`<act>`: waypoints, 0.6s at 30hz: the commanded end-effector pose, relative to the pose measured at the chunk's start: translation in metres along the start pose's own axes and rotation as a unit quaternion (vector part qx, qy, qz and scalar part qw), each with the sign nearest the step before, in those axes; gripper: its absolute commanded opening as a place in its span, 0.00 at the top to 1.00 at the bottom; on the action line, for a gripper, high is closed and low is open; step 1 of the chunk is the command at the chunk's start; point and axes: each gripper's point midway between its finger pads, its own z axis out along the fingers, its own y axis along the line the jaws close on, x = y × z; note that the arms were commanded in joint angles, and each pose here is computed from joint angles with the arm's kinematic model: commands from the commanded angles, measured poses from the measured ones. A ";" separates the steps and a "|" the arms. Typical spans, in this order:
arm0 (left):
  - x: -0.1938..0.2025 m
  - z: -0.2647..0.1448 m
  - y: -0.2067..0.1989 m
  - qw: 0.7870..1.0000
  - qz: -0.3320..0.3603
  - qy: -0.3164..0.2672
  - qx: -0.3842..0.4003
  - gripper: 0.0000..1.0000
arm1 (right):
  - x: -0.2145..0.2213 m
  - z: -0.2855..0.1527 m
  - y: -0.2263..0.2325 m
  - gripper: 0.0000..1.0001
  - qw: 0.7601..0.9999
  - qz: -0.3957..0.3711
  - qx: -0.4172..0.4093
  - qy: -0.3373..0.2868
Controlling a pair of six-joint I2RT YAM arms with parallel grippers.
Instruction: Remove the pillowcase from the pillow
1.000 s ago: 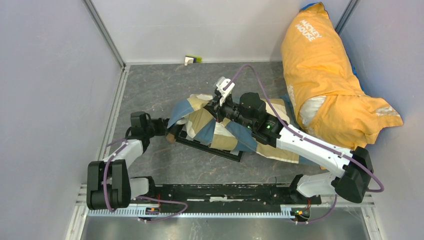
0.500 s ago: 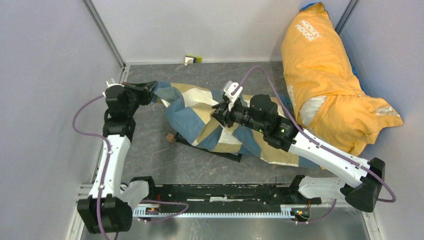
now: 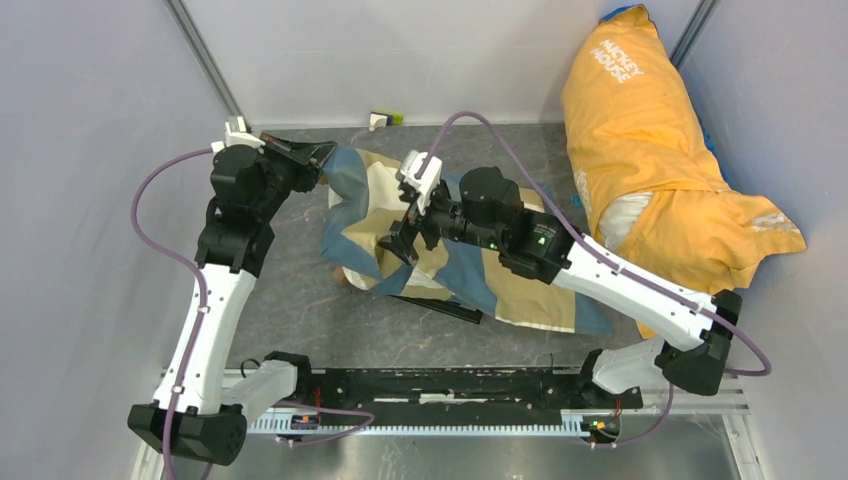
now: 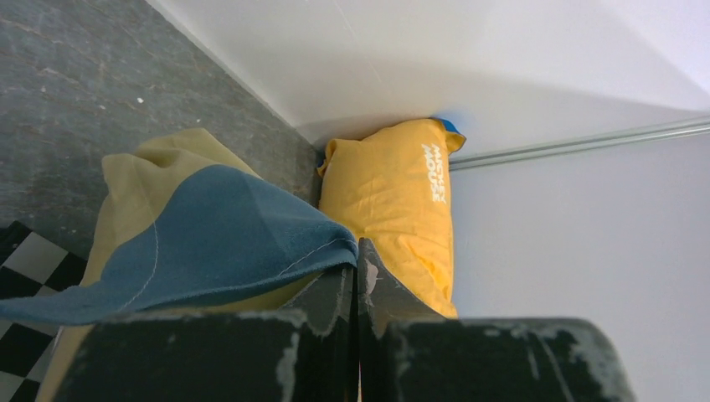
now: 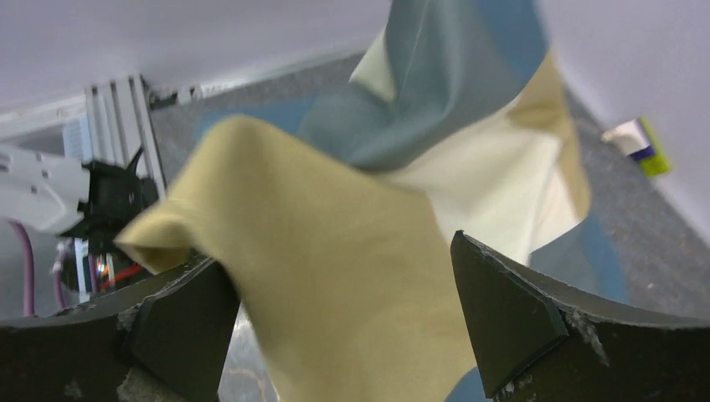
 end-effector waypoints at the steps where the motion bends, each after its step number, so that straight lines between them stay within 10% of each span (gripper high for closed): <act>1: -0.009 -0.011 -0.020 0.999 0.029 -0.023 0.029 0.98 | -0.059 0.000 -0.016 0.02 0.997 0.004 0.035 -0.064; 18: 0.019 -0.030 -0.012 0.999 0.001 0.028 0.043 0.98 | -0.056 0.108 -0.030 0.07 0.995 -0.028 0.039 -0.090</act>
